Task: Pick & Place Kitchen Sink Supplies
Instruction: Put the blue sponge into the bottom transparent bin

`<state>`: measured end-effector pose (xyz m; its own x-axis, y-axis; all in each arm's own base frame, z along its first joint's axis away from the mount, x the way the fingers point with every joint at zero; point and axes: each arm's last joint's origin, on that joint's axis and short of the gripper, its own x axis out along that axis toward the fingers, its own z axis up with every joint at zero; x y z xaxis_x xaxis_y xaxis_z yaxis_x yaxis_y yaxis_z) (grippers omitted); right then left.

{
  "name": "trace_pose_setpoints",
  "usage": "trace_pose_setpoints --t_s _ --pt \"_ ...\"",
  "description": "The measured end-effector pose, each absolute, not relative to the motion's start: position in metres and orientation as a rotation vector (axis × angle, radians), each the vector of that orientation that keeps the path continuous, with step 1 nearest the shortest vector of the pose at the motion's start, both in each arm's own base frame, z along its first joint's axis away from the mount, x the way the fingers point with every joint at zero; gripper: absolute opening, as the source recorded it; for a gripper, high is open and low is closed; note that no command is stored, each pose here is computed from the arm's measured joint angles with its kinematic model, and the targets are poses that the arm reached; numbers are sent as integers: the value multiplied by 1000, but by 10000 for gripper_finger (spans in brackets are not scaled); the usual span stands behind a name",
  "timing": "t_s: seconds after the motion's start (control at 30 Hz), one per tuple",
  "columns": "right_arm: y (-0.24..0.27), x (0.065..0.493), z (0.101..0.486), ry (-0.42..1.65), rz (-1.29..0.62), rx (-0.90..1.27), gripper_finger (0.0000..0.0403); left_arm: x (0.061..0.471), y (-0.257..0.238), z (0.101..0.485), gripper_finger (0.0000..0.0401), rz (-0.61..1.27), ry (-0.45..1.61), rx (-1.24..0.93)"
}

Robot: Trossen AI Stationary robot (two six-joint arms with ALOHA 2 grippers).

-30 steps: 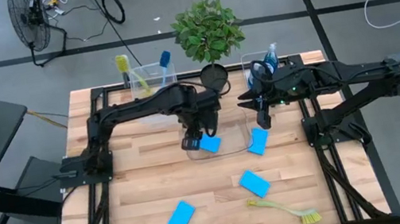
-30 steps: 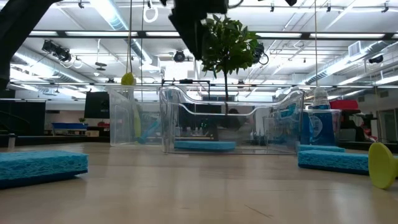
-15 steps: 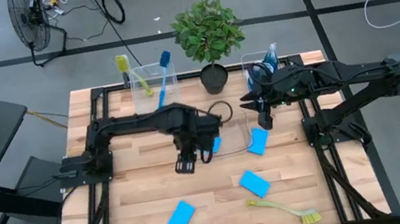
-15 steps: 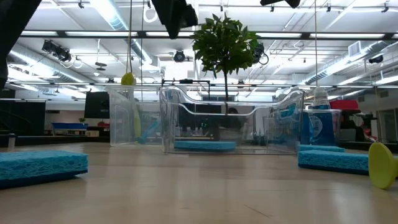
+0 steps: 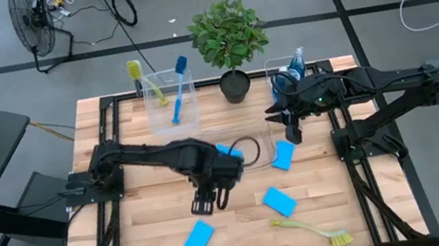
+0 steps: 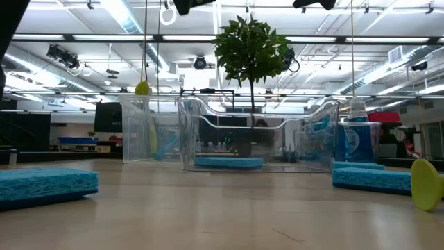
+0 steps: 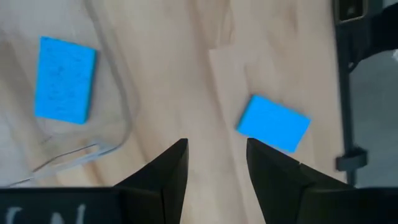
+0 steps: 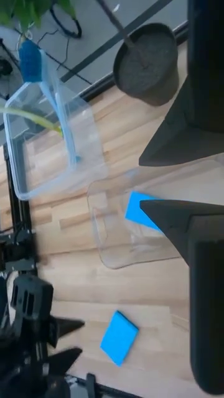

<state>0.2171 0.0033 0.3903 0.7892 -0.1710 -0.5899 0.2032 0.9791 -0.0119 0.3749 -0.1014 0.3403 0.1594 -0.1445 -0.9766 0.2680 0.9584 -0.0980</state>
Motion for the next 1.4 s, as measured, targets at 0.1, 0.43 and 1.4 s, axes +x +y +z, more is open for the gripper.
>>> trace_pose_setpoints --t_s 0.1,0.43,1.4 --pt "4 217 390 633 -176 48 98 371 -119 340 167 -270 1382 83" --pt "4 216 389 653 -146 18 98 338 -192 340 167 -174 1407 8" --pt "5 217 389 636 -200 180 98 286 -268 257 167 183 1467 169"
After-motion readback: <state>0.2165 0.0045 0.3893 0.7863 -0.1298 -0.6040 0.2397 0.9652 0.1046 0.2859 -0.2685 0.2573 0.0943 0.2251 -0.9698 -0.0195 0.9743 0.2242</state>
